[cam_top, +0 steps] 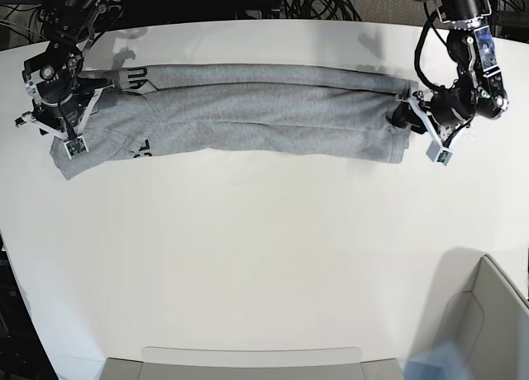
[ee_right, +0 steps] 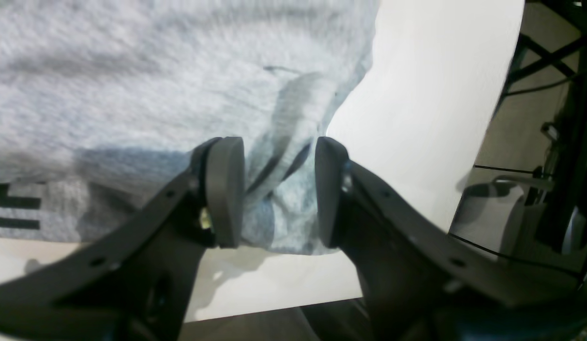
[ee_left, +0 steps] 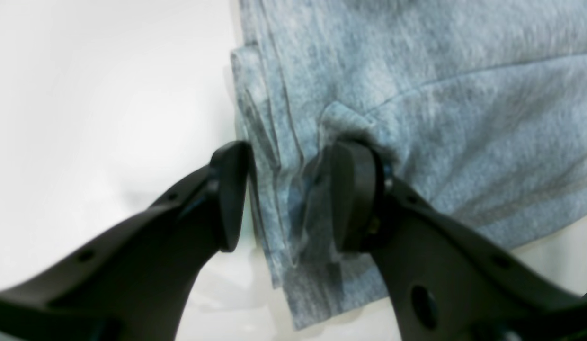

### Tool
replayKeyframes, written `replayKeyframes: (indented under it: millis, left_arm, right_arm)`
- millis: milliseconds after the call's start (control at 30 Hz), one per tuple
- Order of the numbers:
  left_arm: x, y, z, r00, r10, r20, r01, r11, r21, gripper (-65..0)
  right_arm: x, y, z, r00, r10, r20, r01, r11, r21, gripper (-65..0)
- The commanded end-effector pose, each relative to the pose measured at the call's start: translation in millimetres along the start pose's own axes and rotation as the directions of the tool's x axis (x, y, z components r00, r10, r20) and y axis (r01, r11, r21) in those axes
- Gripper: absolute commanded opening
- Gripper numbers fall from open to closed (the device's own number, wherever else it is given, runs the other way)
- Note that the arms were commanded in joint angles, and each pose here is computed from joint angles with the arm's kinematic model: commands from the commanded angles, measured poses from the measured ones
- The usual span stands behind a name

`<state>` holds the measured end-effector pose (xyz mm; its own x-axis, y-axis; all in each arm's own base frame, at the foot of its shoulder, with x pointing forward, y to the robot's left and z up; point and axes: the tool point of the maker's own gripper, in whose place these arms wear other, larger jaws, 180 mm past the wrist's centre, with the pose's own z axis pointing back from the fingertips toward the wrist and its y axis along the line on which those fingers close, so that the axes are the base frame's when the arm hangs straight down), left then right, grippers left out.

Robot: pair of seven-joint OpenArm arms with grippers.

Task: Fold the T-shirt properly
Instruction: 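Lower the hem onto the folded shirt and open both grippers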

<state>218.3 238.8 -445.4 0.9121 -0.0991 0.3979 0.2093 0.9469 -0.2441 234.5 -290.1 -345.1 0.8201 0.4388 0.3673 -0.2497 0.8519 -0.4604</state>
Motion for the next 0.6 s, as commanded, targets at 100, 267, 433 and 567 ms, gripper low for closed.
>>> replayKeyframes:
  millis: [100, 267, 433, 567]
  left_arm:
    - [-27, 0, -6, 0.994, 0.008, -0.108, -0.006, 1.000, 0.018, -38.3]
    - [-36, -8, -8, 0.987, 0.008, -0.160, -0.007, 1.000, 0.002, -59.7]
    - [-40, -6, -6, 0.984, 0.015, -0.179, -0.014, 1.000, 0.007, -65.0]
    - [-37, 20, 8, 0.988, 0.100, -0.121, -0.092, 0.993, 0.068, -65.0]
  right_arm:
    - [6, -7, 4, 1.000, 0.019, 0.021, -0.018, 1.000, -0.019, -40.0]
    - [6, -8, 4, 1.000, 0.017, 0.022, -0.017, 1.000, -0.021, -40.0]
    - [6, -9, 4, 1.000, 0.015, 0.021, -0.014, 1.000, -0.022, -40.0]
    - [5, -9, 4, 1.000, 0.014, 0.020, -0.013, 1.000, -0.023, -40.0]
